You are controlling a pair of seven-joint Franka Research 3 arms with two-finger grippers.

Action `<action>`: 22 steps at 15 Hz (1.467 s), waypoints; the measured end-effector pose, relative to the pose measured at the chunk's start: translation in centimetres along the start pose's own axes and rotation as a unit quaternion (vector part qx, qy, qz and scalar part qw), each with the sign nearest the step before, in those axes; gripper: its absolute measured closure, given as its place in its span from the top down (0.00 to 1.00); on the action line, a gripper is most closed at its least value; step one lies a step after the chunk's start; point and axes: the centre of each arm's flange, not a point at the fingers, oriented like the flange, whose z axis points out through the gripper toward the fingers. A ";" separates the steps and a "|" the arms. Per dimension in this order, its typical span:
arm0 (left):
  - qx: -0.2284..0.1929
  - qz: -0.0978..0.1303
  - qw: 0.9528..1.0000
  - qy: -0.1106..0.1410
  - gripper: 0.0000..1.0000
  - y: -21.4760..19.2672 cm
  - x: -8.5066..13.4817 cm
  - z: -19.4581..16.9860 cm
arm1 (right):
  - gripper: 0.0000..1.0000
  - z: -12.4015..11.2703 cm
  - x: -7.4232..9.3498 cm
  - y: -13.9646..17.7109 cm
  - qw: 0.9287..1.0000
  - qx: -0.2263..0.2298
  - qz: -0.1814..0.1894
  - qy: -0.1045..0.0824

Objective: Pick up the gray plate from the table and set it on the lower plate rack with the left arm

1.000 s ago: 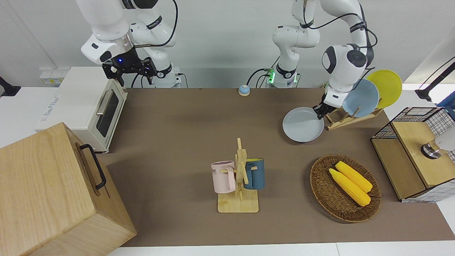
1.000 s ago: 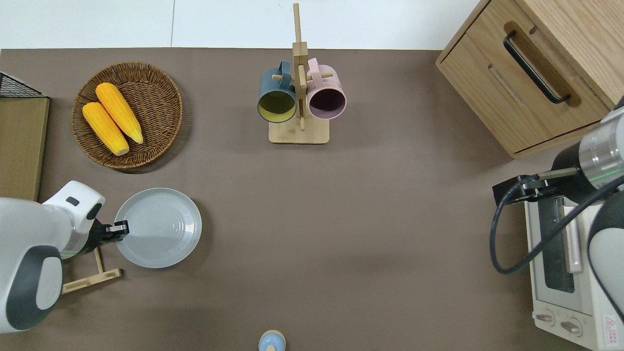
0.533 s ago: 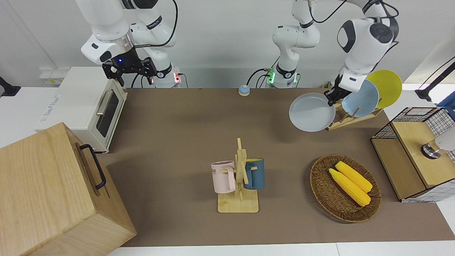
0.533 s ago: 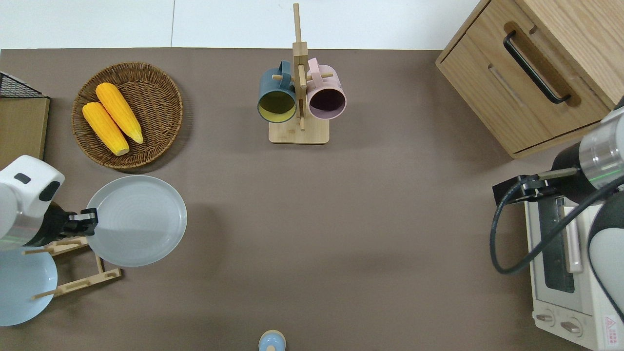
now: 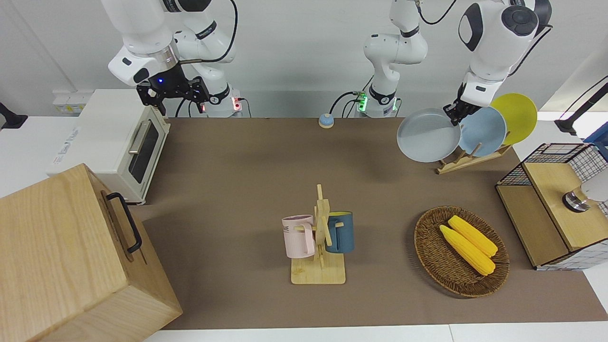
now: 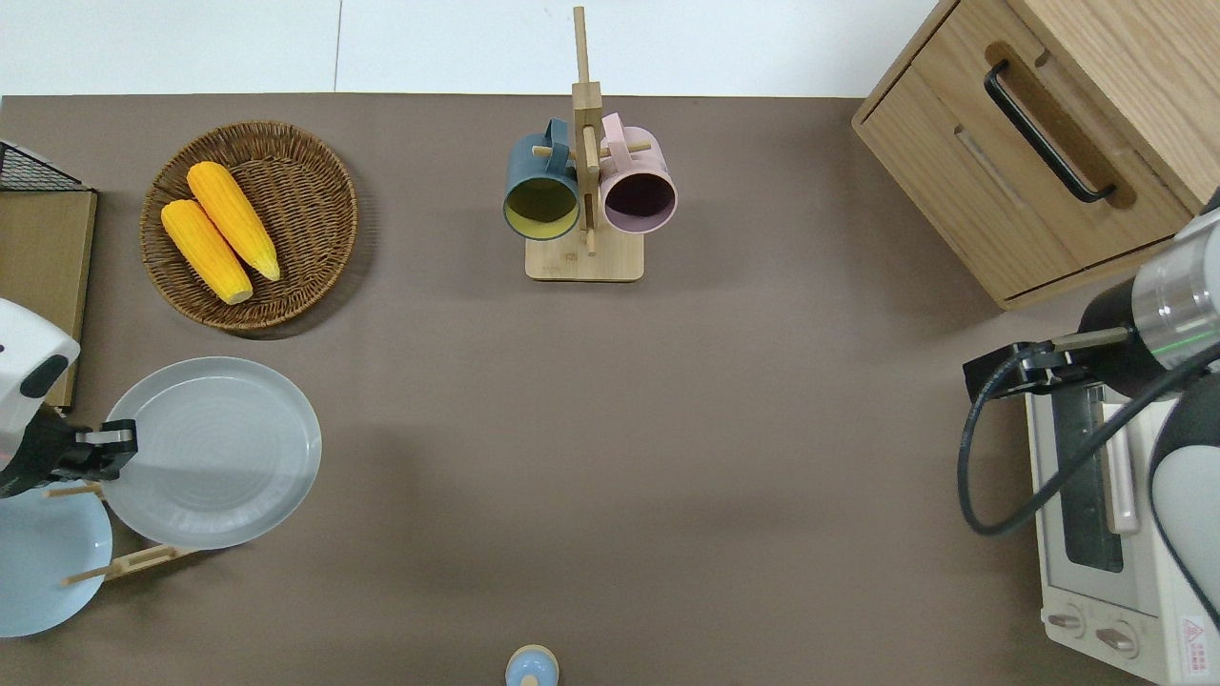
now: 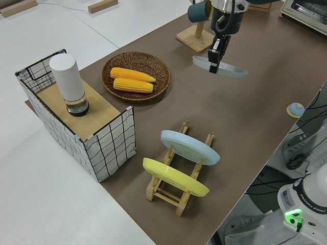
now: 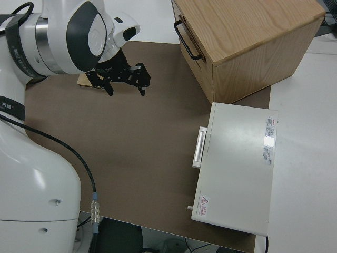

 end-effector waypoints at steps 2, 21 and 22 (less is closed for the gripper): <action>0.044 0.007 0.999 -0.001 0.04 -0.2 -0.2 0.0 | 0.99 0.0 0.0 0.0 1.000 0.000 0.000 0.000; 0.373 -0.010 0.928 -0.021 0.04 0.1 -1.4 6.3 | 0.99 0.0 0.0 0.0 1.000 0.000 0.000 0.000; 0.379 -0.017 0.925 -0.020 0.04 0.3 -1.5 7.1 | 0.99 0.0 0.0 0.0 1.000 0.000 0.000 0.000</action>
